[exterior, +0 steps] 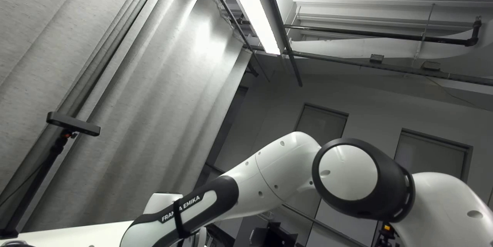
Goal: Pour the contents in the bowl into the blue cup
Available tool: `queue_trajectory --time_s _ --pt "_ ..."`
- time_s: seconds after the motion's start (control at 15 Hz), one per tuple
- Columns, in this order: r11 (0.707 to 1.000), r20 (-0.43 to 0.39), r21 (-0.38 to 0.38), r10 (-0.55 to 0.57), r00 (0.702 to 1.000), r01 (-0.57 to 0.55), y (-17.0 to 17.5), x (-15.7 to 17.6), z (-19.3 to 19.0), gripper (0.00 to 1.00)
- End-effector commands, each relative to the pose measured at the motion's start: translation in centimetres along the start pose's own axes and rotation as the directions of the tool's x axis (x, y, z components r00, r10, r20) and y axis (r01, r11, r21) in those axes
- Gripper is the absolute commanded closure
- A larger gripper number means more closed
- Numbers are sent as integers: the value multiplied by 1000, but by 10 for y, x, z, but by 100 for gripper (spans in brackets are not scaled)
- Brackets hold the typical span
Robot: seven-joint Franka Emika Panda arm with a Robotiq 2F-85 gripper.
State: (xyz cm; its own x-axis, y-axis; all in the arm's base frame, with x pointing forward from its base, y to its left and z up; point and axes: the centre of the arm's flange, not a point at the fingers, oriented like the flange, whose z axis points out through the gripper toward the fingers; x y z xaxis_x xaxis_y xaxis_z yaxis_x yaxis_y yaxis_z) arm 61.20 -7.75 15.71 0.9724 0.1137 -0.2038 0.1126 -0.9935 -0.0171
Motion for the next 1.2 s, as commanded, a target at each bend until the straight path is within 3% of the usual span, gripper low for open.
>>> queue_trajectory --time_s 0.0,0.4,1.13 --pt "996 20 81 31 999 -32 -5 10 -19 98" --pt "986 -22 166 32 999 -28 -55 18 -17 98" --pt "987 -89 162 26 996 -11 -46 28 -54 98"
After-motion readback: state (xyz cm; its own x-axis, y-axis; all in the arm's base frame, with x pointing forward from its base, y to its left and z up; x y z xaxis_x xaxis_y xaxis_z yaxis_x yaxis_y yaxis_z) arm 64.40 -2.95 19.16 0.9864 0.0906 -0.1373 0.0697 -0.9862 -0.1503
